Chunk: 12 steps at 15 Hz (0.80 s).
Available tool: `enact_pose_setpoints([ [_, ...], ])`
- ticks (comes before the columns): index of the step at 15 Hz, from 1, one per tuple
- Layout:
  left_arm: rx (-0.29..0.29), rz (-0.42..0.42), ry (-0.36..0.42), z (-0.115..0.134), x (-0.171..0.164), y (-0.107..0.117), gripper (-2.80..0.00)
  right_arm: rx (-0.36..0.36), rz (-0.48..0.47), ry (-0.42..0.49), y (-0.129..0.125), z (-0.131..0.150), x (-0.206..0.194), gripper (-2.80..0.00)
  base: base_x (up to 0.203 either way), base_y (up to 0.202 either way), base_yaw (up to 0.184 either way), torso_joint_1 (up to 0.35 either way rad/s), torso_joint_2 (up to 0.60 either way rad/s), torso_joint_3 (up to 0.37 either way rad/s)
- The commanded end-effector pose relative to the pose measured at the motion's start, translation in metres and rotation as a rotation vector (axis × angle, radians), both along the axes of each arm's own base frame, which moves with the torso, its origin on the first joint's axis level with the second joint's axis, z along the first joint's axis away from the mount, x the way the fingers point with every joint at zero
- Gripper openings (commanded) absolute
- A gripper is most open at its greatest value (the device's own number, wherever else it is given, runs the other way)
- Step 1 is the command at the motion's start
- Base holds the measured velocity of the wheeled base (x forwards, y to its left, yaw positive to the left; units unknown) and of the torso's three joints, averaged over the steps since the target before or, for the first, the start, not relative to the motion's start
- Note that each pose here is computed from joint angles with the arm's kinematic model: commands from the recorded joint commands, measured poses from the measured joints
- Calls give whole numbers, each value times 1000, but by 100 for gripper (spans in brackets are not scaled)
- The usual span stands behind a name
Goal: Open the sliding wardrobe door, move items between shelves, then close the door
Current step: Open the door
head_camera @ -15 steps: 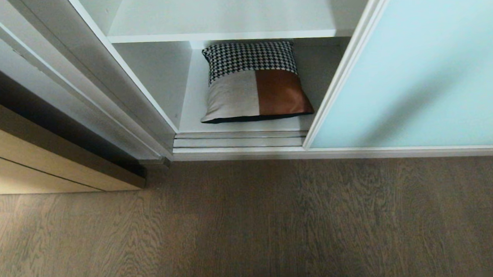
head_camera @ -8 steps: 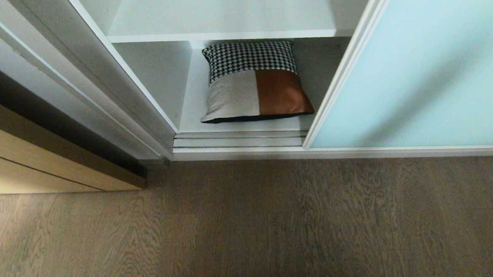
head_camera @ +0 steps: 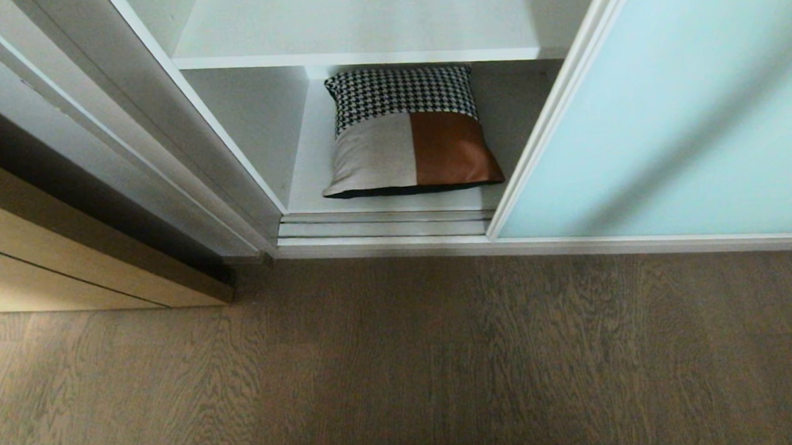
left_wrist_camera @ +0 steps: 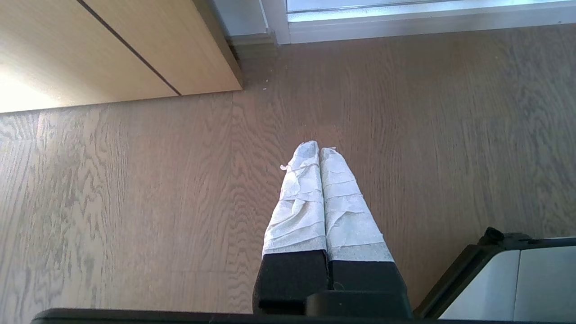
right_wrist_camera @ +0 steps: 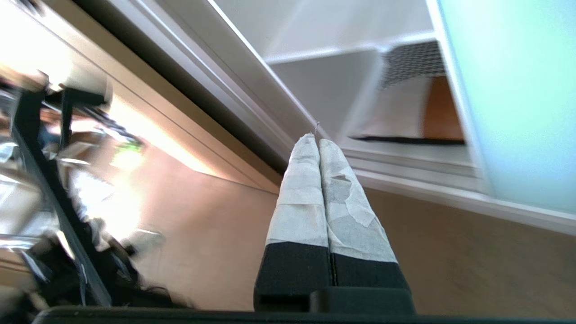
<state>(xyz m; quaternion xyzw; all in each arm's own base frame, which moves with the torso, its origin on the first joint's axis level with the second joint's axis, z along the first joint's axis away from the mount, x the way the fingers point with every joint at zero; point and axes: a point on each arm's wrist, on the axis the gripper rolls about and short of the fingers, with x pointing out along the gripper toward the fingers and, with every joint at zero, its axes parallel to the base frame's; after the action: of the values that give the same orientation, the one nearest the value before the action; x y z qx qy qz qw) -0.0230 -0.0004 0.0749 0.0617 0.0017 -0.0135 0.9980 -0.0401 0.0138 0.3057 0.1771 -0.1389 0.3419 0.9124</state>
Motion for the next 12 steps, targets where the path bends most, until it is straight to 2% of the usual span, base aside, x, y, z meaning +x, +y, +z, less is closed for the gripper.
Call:
enact_pose_setpoints([
  [1,1,1,4,0,0,0,-280,24,41,91,-1,25,77,-280,0,0,0,0,0,0],
  [4,1,0,3,0,0,0,-280,78,130,57,2,51,127,-280,0,0,0,0,0,0],
  [6,1,-1,4,0,0,0,-280,110,212,35,9,70,145,-280,0,0,0,0,0,0],
  [9,1,-1,4,0,0,0,-280,129,315,64,22,75,160,-280,0,0,0,0,0,0],
  [12,1,-1,1,0,0,0,-280,166,330,100,40,80,190,-280,0,0,0,0,0,0],
])
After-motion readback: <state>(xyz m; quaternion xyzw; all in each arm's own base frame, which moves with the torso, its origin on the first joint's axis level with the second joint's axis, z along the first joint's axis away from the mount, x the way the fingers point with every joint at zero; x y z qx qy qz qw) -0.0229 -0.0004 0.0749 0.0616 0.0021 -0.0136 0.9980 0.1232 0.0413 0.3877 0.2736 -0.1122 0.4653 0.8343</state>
